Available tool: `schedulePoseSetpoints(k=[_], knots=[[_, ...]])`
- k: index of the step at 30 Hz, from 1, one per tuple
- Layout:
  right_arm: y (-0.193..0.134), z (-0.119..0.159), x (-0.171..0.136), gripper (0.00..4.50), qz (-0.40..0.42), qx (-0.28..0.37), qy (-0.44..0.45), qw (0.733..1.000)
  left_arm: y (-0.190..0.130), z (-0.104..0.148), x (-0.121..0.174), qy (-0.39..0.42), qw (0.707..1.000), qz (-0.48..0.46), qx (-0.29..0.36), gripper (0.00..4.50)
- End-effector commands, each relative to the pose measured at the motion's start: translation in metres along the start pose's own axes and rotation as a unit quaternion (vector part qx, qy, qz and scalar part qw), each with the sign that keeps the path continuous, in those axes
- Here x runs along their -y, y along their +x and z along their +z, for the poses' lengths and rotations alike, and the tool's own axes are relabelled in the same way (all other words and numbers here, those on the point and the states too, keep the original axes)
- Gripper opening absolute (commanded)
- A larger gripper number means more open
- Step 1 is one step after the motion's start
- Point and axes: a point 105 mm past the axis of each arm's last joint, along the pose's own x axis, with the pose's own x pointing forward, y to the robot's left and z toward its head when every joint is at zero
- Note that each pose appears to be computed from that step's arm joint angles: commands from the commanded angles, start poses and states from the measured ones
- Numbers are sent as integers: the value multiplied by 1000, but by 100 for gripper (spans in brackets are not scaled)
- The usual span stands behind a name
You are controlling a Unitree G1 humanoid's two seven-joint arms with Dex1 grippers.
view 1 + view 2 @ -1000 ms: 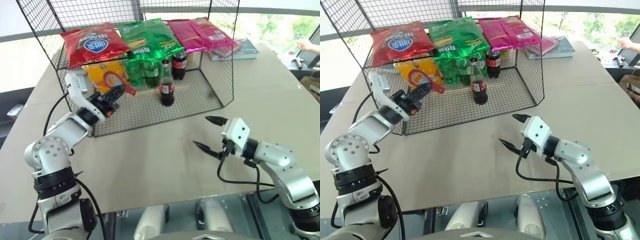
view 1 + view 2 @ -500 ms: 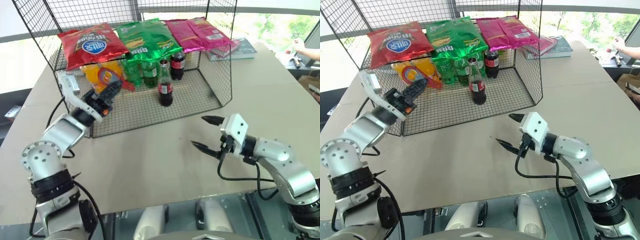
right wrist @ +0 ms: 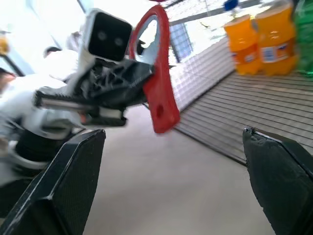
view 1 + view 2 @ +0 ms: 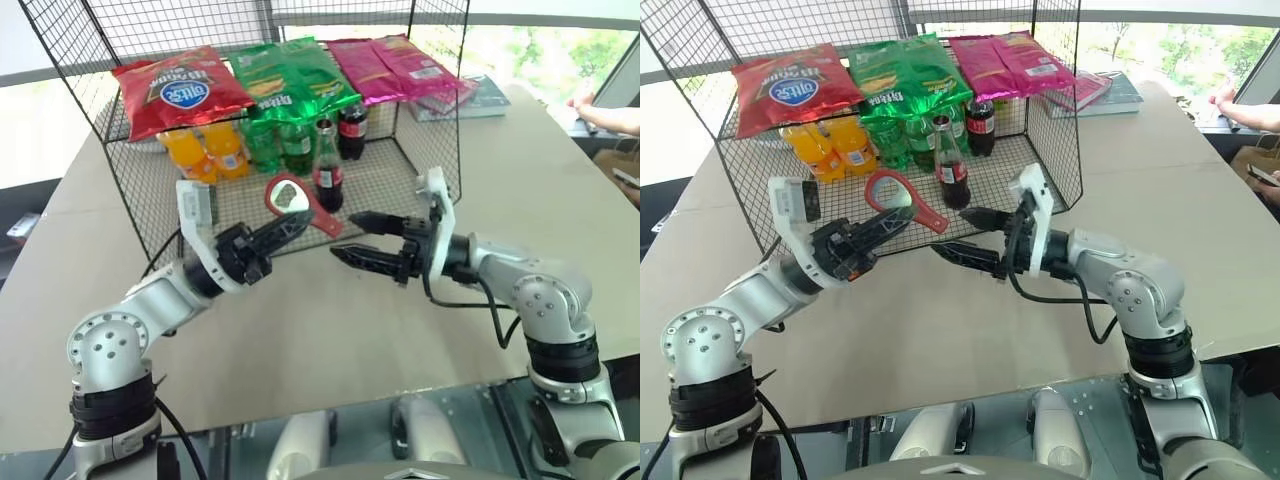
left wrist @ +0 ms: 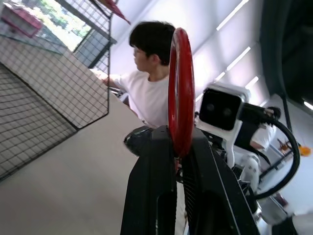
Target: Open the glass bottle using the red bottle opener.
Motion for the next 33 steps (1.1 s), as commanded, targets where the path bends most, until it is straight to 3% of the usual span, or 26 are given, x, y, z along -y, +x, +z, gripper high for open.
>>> schedulePoseSetpoints(k=[1,3,5,8,20,24,26,29,32,33], knots=[[2,13,-7,369,24,13,7,1000,3,3,13,29,999,-37,-17,0],[3,13,-12,369,39,12,17,999,3,0,14,35,998,-42,-29,0],[4,14,-16,323,53,13,27,998,3,-2,14,41,997,-46,-37,0],[4,13,-19,198,62,2,27,998,4,-3,15,50,996,-51,-43,0],[4,1,-22,198,79,-36,28,996,7,-5,21,71,994,-67,-54,0],[3,0,-23,22,82,-39,29,995,7,-7,23,75,993,-70,-56,0],[3,0,-22,4,82,-40,29,995,5,-8,23,72,993,-74,-63,0],[2,-1,-22,0,82,-42,30,995,3,-6,24,63,993,-79,-60,106],[0,-2,-21,0,79,-43,30,995,3,-3,22,75,993,-72,-57,269],[0,-2,-21,0,79,-43,31,995,3,-3,21,78,993,-69,-56,303]])
